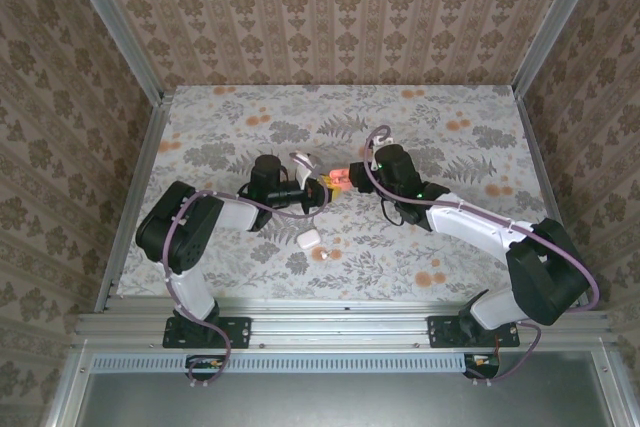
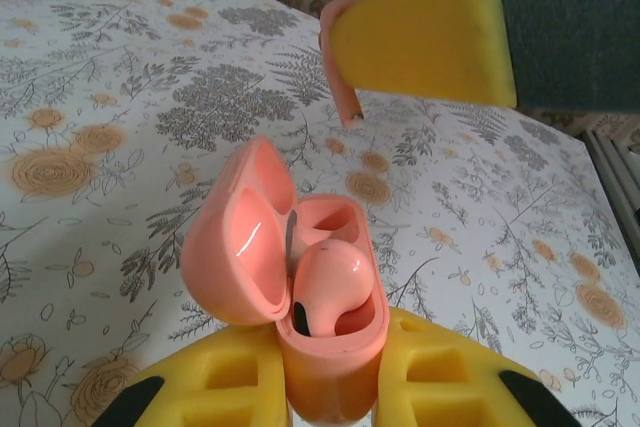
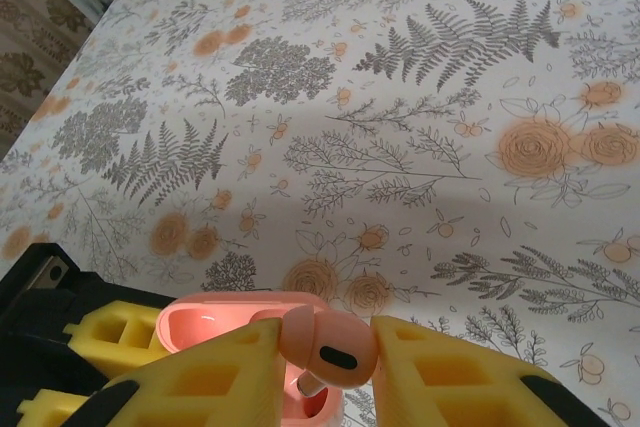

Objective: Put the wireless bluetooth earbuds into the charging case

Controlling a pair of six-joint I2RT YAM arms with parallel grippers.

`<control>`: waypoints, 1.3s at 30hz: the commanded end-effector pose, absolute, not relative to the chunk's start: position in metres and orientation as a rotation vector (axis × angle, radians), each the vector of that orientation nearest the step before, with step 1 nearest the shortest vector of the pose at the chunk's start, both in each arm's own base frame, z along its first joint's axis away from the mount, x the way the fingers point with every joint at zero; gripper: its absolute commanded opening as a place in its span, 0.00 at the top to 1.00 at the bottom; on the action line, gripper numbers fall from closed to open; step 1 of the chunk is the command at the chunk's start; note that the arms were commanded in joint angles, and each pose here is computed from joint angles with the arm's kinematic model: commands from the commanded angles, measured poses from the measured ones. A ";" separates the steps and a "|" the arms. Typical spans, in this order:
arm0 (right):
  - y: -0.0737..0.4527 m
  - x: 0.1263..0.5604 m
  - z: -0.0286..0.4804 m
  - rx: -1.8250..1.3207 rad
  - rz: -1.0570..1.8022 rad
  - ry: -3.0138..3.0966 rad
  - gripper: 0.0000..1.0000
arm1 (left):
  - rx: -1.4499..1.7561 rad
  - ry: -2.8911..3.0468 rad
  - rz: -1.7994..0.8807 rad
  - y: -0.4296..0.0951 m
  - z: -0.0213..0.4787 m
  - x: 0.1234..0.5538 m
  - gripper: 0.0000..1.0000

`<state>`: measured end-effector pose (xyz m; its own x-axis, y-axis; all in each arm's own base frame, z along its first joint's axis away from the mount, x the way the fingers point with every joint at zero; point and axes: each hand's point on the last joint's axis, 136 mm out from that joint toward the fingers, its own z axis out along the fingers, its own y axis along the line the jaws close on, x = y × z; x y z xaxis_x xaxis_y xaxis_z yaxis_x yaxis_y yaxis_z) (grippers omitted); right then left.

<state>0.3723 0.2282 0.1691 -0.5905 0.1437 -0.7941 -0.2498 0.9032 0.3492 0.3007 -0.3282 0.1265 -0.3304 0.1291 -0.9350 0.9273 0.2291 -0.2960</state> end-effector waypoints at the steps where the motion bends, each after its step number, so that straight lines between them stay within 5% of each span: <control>1: 0.241 0.378 0.187 -0.161 0.552 2.081 0.71 | 0.977 1.606 -1.226 -0.328 0.141 0.303 0.91; 31: 0.253 0.369 0.175 -0.352 0.445 2.104 0.71 | 0.952 1.560 -1.247 -0.329 0.156 0.307 0.91; 39: 0.264 0.363 0.182 -0.372 0.543 2.095 0.64 | 0.955 1.558 -1.249 -0.329 0.156 0.306 0.91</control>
